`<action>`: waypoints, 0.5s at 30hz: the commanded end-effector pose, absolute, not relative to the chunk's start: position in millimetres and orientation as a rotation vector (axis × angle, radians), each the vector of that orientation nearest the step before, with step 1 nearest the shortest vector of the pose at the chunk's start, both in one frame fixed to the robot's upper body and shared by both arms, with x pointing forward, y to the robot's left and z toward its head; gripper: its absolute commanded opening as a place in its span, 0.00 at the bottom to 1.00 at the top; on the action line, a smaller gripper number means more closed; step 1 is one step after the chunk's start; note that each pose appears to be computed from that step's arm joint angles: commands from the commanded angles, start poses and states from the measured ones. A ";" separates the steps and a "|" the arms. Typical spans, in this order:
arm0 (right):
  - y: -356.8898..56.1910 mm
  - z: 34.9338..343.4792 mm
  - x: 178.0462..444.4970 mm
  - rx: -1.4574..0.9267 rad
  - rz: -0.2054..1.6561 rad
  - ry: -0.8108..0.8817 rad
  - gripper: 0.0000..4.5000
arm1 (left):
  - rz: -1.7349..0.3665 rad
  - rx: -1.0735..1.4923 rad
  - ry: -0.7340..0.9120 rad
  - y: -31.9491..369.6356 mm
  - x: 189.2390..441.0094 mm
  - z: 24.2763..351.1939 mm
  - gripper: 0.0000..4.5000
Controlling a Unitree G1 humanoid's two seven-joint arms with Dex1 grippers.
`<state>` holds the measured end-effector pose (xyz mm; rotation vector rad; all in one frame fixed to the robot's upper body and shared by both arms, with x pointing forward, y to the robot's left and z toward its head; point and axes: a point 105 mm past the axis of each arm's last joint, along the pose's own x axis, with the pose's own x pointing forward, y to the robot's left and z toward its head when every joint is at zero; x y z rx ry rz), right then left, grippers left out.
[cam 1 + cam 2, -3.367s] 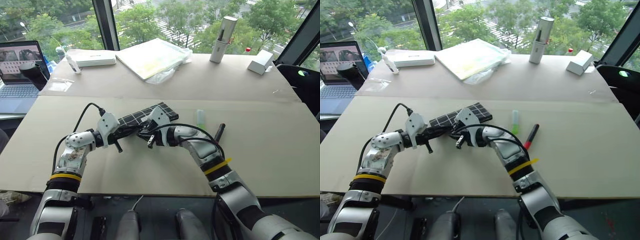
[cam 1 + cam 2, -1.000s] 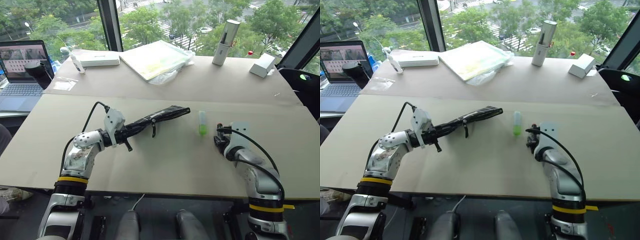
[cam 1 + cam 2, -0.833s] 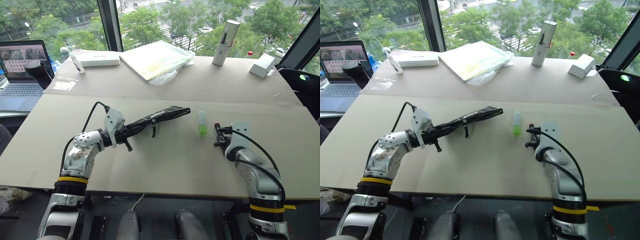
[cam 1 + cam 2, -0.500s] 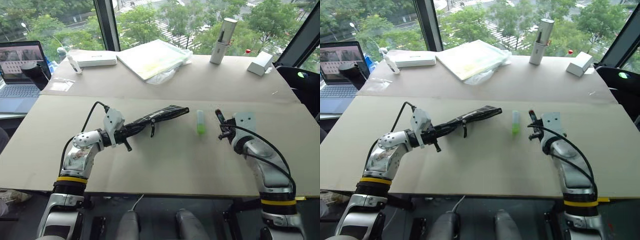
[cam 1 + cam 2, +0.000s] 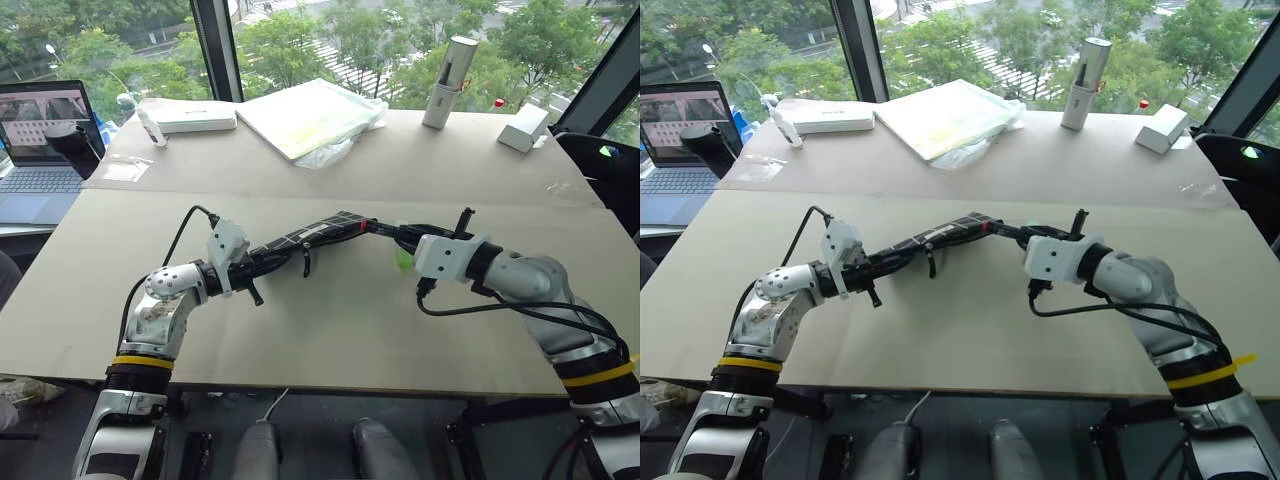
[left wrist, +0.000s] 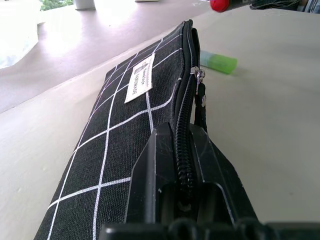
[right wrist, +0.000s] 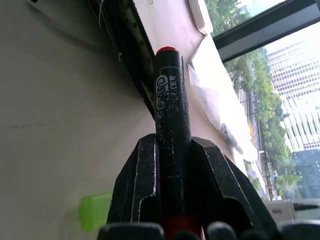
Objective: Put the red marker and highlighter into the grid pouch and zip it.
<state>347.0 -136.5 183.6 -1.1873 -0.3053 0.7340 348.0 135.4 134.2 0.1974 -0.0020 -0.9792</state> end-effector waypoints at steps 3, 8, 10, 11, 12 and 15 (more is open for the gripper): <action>-126.5 192.0 350.4 -1.250 0.742 -0.382 0.12 | -0.993 0.207 -0.044 132.5 345.4 144.4 0.00; -129.1 187.7 351.1 -1.280 0.748 -0.381 0.12 | -0.989 0.203 -0.046 133.0 345.7 144.7 0.00; -132.2 185.6 351.9 -1.289 0.743 -0.372 0.12 | -0.988 0.201 -0.046 133.2 345.7 144.7 0.00; -133.4 184.6 352.4 -1.298 0.741 -0.370 0.12 | -0.988 0.200 -0.046 133.2 345.7 144.6 0.00; -134.4 183.7 353.0 -1.304 0.740 -0.368 0.12 | -0.988 0.199 -0.046 132.9 345.8 144.5 0.00; -134.6 181.2 354.7 -1.309 0.740 -0.365 0.12 | -0.991 0.199 -0.046 132.1 345.9 144.6 0.00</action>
